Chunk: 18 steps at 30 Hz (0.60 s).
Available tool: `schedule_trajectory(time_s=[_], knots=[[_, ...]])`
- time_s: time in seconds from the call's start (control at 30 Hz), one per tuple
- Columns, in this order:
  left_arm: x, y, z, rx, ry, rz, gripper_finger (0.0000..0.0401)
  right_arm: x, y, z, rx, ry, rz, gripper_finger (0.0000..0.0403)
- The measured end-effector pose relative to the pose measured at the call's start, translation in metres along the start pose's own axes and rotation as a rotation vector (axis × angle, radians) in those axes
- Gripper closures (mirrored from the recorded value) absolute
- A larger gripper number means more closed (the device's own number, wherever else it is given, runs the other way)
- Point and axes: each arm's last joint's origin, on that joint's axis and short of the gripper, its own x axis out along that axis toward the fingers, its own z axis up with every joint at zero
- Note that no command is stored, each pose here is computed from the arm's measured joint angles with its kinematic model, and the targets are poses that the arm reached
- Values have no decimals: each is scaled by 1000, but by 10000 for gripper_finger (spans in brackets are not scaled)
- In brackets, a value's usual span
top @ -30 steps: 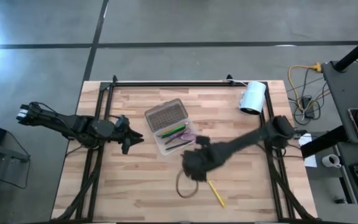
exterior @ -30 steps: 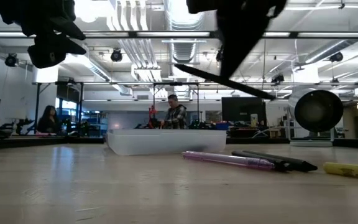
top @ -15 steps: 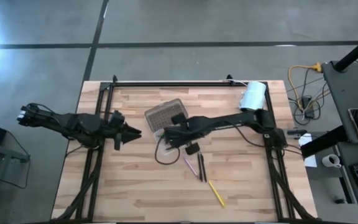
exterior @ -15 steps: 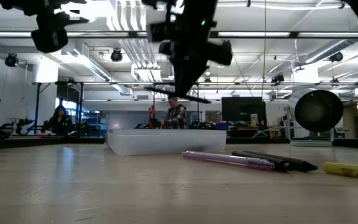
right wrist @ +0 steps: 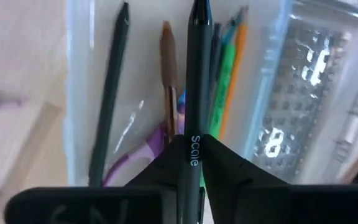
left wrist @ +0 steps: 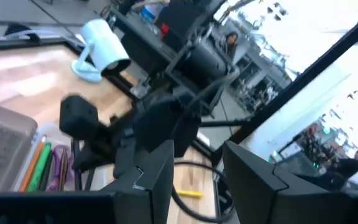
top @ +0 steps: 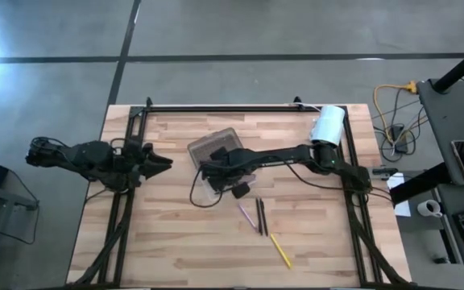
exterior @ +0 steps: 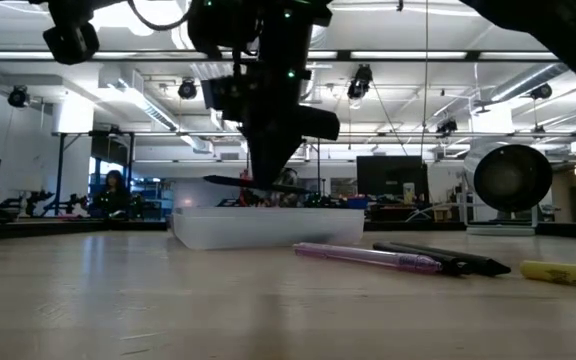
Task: Pick & place school supplies into a supply box
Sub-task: Put the black pen into the black supply box
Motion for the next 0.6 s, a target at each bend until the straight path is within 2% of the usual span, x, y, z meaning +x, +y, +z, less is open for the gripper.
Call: schedule_trajectory(time_s=[0.37,0.6], knots=[[0,1,0,20,-15,26,279,3,-1,-3,33,-3,24,262],[0,2,0,22,-9,32,279,-16,-2,-13,307,36,41,236]])
